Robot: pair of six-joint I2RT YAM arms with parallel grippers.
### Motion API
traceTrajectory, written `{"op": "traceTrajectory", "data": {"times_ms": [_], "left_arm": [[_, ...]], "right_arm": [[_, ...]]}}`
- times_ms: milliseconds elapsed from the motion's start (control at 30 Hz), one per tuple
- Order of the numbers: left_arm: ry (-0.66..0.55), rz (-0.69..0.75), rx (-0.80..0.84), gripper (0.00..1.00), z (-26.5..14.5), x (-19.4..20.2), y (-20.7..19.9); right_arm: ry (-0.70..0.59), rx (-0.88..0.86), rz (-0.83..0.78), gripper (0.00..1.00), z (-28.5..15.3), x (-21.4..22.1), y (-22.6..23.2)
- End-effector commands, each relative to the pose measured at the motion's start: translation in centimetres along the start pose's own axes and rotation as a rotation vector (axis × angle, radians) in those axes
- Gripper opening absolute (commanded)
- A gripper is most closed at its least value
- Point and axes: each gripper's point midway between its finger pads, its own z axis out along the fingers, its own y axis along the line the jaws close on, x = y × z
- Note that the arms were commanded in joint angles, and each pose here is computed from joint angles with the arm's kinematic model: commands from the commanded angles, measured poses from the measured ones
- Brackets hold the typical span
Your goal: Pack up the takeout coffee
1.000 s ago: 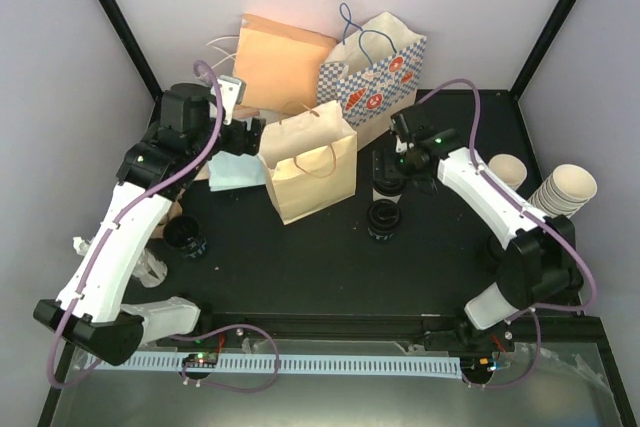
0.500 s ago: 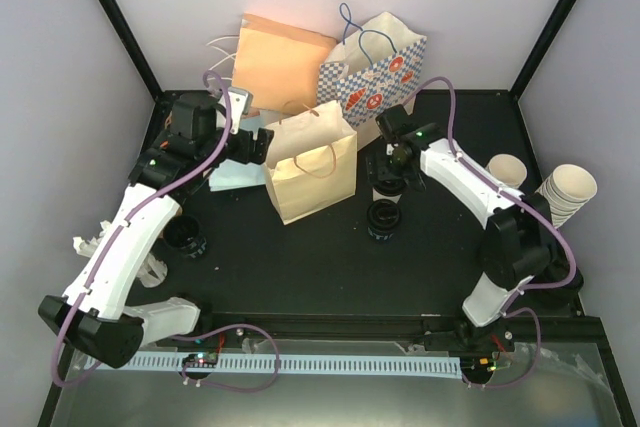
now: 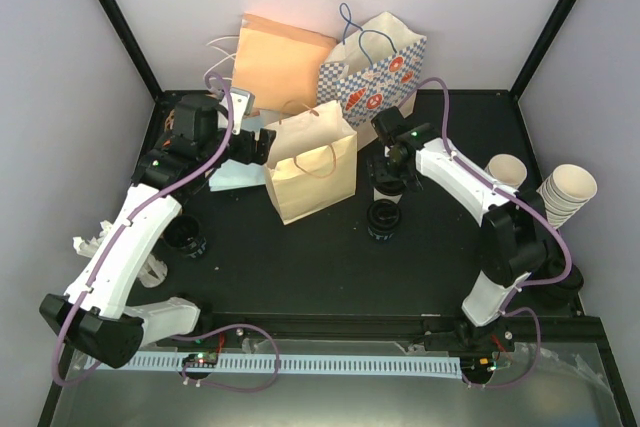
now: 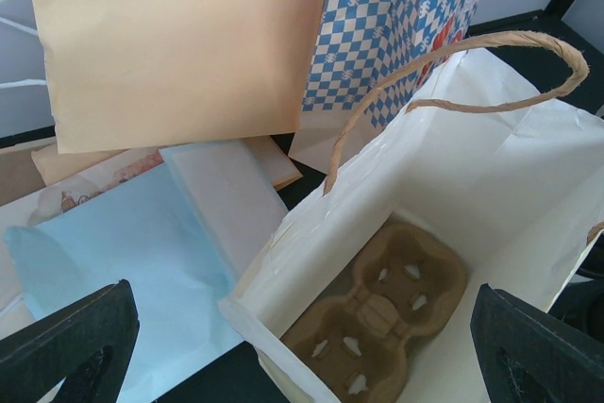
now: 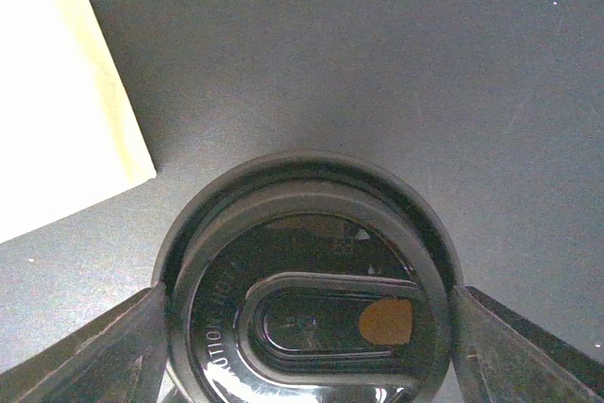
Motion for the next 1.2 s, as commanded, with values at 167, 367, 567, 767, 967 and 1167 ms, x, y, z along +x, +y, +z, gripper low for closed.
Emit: {"op": "traceTrajectory", "data": {"times_ms": [167, 367, 567, 767, 967, 1167], "left_arm": [[-0.053, 0.004, 0.012, 0.99, -0.7, -1.0, -0.1], [-0.053, 0.003, 0.010, 0.99, -0.7, -0.9, -0.1], [-0.046, 0.002, 0.014, 0.99, -0.5, -0.7, -0.2], [-0.044, 0.003, 0.014, 0.99, -0.3, -0.6, -0.2], [-0.047, 0.012, 0.011, 0.99, -0.2, -0.6, -0.1], [-0.080, 0.072, 0.063, 0.99, -0.1, -1.4, -1.0]], "right_arm": [[0.002, 0.003, -0.013, 0.82, 0.1, -0.4, 0.3], [-0.002, -0.006, -0.013, 0.83, 0.0, -0.5, 0.5], [0.003, -0.007, -0.011, 0.83, 0.0, -0.5, 0.5], [0.005, -0.016, -0.018, 0.76, 0.0, -0.5, 0.7], [-0.056, -0.038, -0.020, 0.75, -2.4, -1.5, 0.7], [-0.161, -0.059, -0.031, 0.75, -6.5, -2.7, 0.2]]}}
